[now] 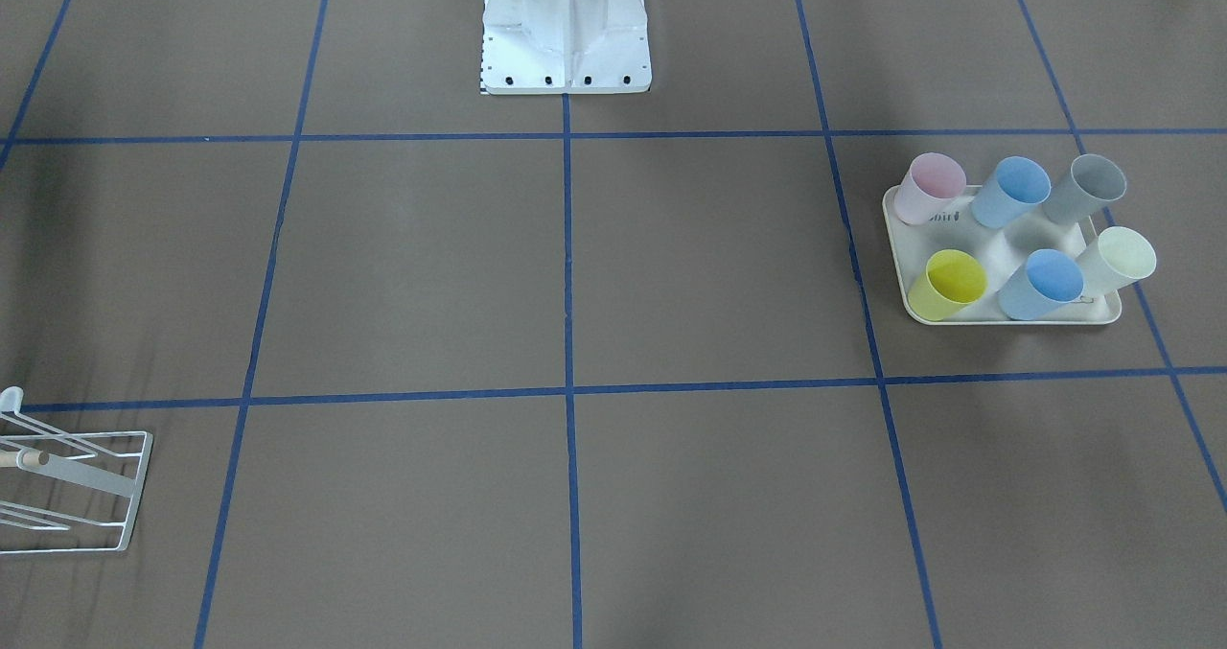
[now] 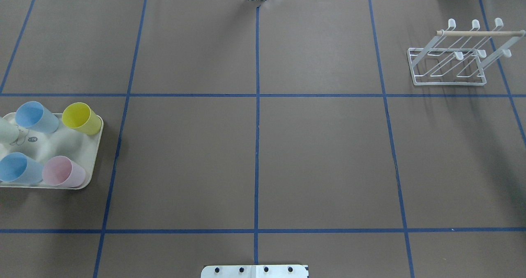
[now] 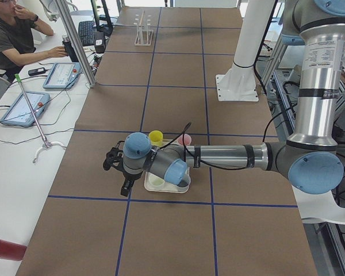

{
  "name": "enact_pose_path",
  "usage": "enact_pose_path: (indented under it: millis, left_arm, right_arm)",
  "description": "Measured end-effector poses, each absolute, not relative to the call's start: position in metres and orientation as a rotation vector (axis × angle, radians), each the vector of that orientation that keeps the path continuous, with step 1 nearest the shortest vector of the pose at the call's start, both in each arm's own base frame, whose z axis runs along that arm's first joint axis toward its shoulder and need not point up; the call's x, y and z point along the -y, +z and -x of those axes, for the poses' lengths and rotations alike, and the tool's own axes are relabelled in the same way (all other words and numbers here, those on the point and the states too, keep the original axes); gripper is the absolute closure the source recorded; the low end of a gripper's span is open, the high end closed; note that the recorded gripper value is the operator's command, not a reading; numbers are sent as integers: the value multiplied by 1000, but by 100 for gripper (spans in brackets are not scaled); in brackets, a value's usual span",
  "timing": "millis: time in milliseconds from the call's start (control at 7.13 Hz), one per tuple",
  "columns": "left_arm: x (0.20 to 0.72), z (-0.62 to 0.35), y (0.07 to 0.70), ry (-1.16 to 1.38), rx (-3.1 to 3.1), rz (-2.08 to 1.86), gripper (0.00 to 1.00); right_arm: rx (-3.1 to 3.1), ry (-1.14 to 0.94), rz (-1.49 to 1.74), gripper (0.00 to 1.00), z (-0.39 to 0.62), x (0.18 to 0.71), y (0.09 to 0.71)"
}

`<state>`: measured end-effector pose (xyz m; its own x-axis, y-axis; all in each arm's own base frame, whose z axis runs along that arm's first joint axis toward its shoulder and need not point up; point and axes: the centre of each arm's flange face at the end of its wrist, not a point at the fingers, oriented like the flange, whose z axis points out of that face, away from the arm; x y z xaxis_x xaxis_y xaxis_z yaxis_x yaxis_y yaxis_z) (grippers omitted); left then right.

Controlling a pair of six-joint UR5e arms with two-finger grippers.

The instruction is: Transfer IKEA cup to right arm and place on rack

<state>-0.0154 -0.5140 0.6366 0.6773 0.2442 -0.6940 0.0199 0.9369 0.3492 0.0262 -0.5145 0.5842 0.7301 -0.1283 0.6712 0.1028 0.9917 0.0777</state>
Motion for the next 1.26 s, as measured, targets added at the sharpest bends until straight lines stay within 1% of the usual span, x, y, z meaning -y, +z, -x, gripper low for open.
enact_pose_path:
  millis: [421,982,1122,1262]
  left_arm:
    - [479,-26,652,81,-898,-343,0]
    - [472,-66,671,82,-915,-253,0]
    - [472,-68,674,84,-914,-247,4]
    - [472,-69,677,86,-912,-242,19]
  right_arm:
    - [748,-131,-48,0,-26,511,577]
    - [745,-135,-63,0,-26,514,570]
    - [745,-136,-64,0,-26,514,569]
    - [745,-136,-65,0,-26,515,569]
